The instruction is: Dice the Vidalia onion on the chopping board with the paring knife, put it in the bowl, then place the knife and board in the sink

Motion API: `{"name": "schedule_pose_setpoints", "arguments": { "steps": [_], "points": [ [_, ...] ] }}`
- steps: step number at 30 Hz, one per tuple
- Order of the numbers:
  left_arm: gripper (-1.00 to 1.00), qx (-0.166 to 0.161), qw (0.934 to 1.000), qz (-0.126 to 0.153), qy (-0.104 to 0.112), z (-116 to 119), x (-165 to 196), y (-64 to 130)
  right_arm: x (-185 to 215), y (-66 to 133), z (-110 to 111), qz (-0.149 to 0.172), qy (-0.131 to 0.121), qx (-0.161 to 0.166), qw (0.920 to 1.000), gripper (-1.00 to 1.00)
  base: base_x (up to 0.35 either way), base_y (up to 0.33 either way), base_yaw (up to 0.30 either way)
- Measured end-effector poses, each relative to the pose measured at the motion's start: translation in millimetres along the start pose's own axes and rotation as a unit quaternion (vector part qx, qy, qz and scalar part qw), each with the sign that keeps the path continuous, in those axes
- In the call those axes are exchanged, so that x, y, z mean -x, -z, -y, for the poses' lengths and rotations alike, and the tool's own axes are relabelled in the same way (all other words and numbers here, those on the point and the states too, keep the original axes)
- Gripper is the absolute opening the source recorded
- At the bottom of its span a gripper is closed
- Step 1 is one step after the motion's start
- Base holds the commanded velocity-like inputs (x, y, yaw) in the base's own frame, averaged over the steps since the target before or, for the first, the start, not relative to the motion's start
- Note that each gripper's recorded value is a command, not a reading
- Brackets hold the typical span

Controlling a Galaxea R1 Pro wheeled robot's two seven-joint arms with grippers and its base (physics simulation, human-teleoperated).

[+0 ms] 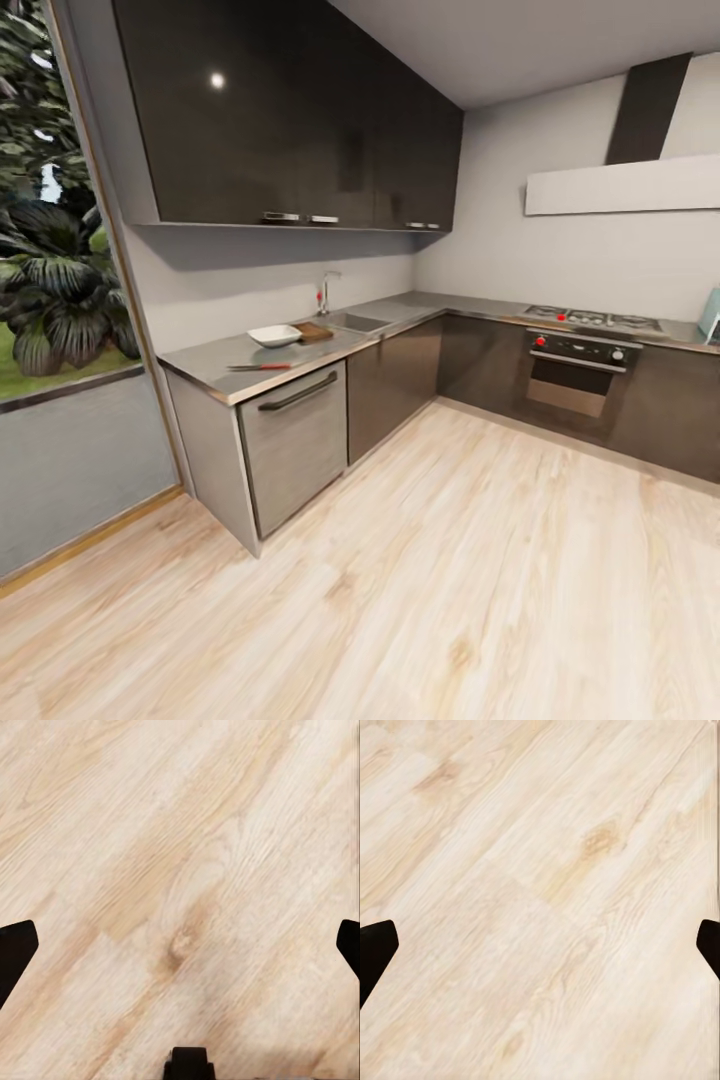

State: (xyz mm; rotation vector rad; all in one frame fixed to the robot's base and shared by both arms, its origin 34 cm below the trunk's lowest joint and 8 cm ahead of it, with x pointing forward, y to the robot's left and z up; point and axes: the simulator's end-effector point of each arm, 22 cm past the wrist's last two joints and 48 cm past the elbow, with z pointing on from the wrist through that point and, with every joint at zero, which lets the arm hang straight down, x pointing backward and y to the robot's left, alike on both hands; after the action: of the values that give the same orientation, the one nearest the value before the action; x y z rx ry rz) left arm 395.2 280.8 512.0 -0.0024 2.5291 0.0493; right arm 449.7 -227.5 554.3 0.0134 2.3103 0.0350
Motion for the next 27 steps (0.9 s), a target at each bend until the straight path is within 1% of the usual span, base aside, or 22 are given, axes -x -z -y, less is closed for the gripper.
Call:
{"name": "schedule_pose_setpoints", "arguments": {
  "steps": [6,17,24,27],
  "points": [
    [1.00,-0.003,1.0000,0.000,0.001,4,0,0.0,0,0.0,-1,0.000,0.001,0.001,1.0000,1.00,0.223,-0.247,-0.001],
    [1.00,-0.002,1.0000,0.000,0.001,4,0,0.0,0,0.0,0,0.000,0.000,0.000,1.0000,1.00,0.223,-0.247,0.000],
    [1.00,-0.003,0.9999,-0.010,0.000,5,-10,0.6,0,0.0,0,0.000,0.001,0.000,1.0000,1.00,0.223,-0.247,0.000],
    [1.00,-0.003,1.0000,-0.006,0.000,5,-9,0.7,0,0.0,0,0.000,0.001,0.000,1.0000,1.00,0.223,-0.247,0.000]
  ]
}}
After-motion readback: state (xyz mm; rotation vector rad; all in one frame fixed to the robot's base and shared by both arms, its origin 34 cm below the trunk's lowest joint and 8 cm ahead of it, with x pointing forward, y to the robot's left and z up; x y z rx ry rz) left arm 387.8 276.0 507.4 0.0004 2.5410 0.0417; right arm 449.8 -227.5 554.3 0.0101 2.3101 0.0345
